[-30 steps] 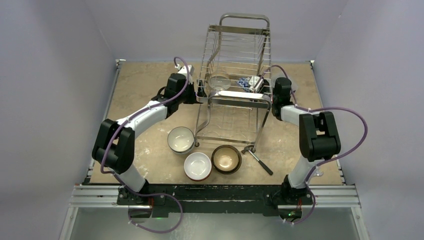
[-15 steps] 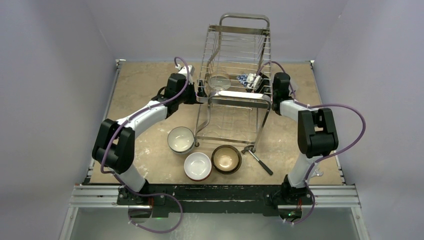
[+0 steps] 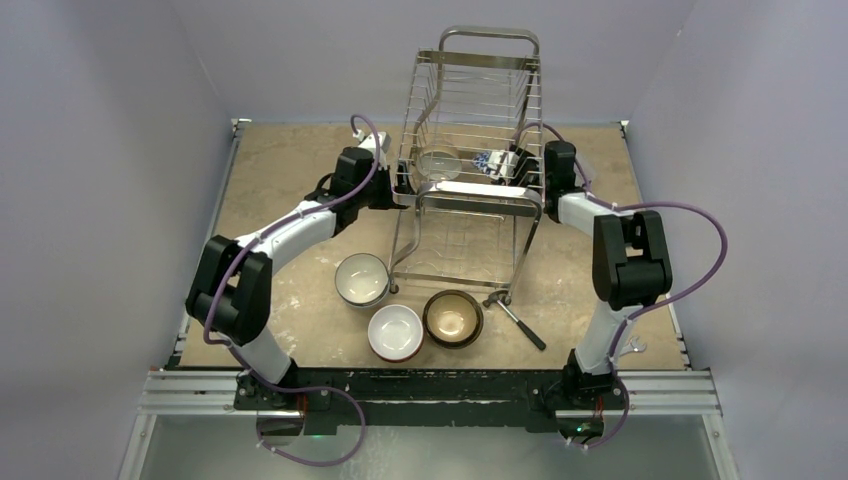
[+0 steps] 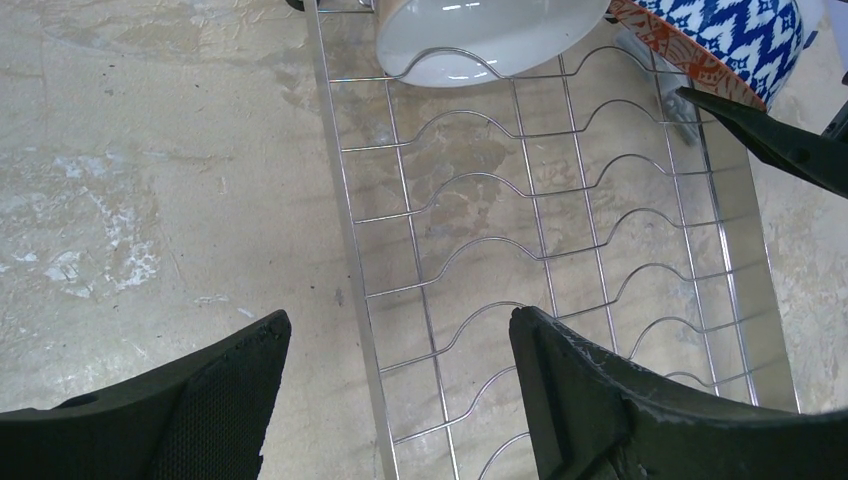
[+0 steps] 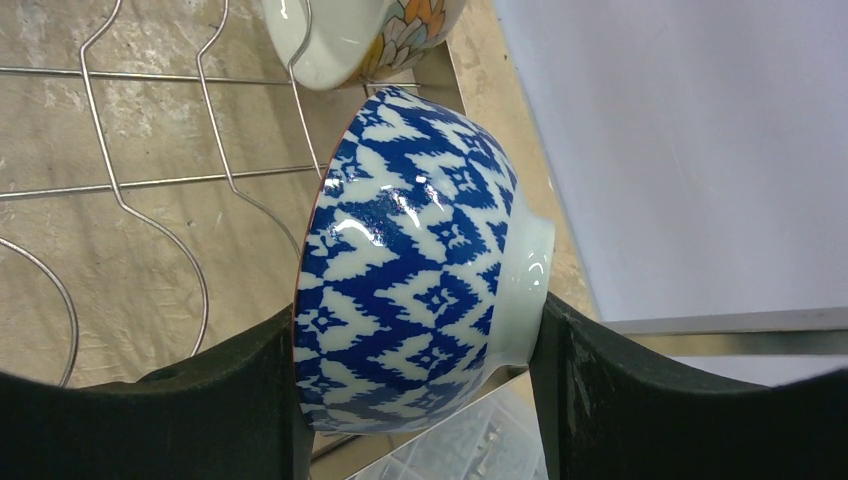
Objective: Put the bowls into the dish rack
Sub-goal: Place the bowl in the dish rack.
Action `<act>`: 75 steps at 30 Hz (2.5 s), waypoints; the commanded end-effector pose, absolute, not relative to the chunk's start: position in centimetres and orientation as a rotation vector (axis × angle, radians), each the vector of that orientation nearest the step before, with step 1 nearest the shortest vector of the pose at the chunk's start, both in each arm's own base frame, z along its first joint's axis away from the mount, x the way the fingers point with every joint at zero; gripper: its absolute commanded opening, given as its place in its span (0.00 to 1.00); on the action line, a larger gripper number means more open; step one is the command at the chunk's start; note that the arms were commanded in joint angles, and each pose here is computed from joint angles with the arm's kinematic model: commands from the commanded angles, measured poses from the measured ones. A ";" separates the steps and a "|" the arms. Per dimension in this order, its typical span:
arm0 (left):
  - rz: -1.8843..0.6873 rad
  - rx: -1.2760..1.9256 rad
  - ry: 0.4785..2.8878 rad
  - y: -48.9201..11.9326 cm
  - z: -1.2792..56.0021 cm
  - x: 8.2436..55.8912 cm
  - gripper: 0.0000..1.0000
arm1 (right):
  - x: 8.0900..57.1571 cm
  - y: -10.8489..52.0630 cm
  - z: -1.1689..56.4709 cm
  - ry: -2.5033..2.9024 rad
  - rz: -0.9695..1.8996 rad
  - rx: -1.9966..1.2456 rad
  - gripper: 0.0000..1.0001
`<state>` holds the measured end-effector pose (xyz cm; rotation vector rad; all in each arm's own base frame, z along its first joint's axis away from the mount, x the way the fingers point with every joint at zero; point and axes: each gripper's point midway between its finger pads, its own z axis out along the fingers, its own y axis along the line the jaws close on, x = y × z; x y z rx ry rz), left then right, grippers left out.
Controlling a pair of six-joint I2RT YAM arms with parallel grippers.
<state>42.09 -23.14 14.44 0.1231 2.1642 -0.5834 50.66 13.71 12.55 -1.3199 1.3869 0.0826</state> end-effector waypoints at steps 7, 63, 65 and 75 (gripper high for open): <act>-0.614 0.148 2.097 -23.9 16.8 43.3 0.79 | 51.5 14.7 14.5 1.293 0.101 -1.400 0.00; -0.592 0.125 2.082 -23.0 17.4 43.5 0.79 | 50.3 11.5 21.4 1.290 0.010 -0.825 0.99; -0.576 0.119 2.070 -22.7 17.7 43.6 0.79 | 49.8 10.9 21.6 1.291 0.017 -0.740 0.99; -0.488 0.072 2.021 -20.7 19.1 43.6 0.81 | 46.3 8.2 22.8 1.348 0.080 -0.406 0.99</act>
